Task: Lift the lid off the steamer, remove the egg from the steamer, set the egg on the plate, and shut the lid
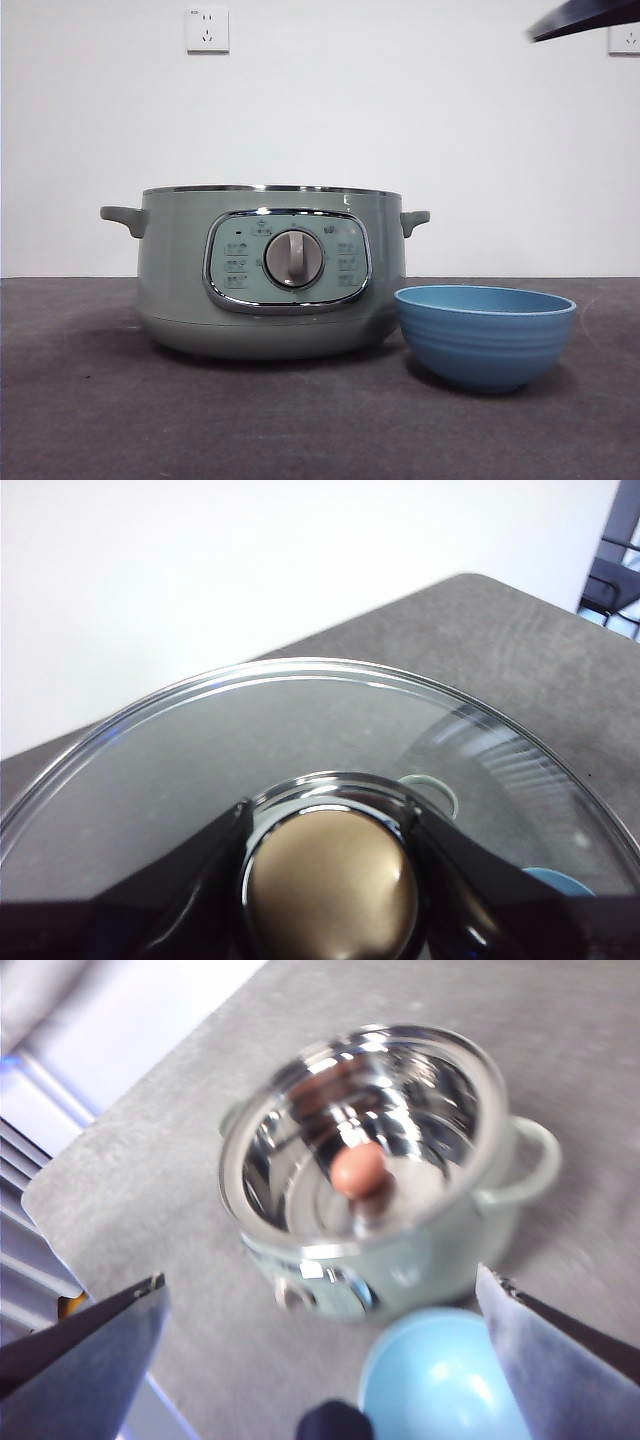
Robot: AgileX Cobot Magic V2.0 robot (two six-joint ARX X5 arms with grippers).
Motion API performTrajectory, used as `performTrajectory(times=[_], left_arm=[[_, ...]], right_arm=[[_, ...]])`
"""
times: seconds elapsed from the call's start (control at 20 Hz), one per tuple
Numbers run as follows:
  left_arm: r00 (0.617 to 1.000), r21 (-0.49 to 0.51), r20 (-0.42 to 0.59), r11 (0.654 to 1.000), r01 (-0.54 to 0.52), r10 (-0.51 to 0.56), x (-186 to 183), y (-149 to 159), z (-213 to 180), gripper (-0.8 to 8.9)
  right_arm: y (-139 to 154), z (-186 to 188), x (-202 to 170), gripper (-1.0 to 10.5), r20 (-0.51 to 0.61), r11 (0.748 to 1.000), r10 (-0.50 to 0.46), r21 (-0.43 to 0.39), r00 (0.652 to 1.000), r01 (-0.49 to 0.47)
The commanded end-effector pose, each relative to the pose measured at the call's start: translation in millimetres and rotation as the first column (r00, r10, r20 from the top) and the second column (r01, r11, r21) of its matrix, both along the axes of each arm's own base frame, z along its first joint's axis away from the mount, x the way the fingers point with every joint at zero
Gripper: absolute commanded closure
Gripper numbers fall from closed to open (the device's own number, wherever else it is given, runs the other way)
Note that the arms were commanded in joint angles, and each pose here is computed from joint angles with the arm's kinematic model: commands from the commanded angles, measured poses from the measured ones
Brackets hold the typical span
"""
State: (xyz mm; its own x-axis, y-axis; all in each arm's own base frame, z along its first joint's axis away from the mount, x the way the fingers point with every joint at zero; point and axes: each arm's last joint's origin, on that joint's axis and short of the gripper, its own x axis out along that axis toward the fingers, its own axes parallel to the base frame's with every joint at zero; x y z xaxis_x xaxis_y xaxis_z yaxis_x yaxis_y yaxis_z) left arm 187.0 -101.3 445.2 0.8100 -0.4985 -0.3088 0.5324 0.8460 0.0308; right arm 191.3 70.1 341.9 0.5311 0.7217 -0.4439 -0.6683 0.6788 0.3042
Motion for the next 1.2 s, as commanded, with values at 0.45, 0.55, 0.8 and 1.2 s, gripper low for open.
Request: performTrajectory(times=[0.45, 0.55, 0.8, 1.2], left_arm=[[0.989, -0.03, 0.101, 0.994, -0.106, 0.109, -108.3, 61.1, 25.3, 8.22], [0.989, -0.03, 0.099, 0.994, -0.106, 0.108, -117.6, 66.0, 24.2, 8.22], [0.99, -0.023, 0.09, 0.994, -0.106, 0.108, -127.5, 71.3, 22.0, 8.22], [0.991, -0.018, 0.083, 0.994, -0.104, 0.105, -127.7, 71.3, 21.1, 8.22]], right_arm=[[109.3, -13.5, 68.8, 3.5, -0.046, 0.99, 0.032, -0.134, 0.998, -0.038], [128.7, -17.0, 83.0, 3.5, -0.052, 0.986, 0.031, -0.162, 0.998, -0.039], [185.5, -45.2, 123.9, 3.5, -0.073, 0.965, 0.027, -0.258, 0.997, -0.045], [214.6, -113.5, 153.7, 3.5, -0.132, 0.921, -0.015, -0.387, 0.991, -0.038]])
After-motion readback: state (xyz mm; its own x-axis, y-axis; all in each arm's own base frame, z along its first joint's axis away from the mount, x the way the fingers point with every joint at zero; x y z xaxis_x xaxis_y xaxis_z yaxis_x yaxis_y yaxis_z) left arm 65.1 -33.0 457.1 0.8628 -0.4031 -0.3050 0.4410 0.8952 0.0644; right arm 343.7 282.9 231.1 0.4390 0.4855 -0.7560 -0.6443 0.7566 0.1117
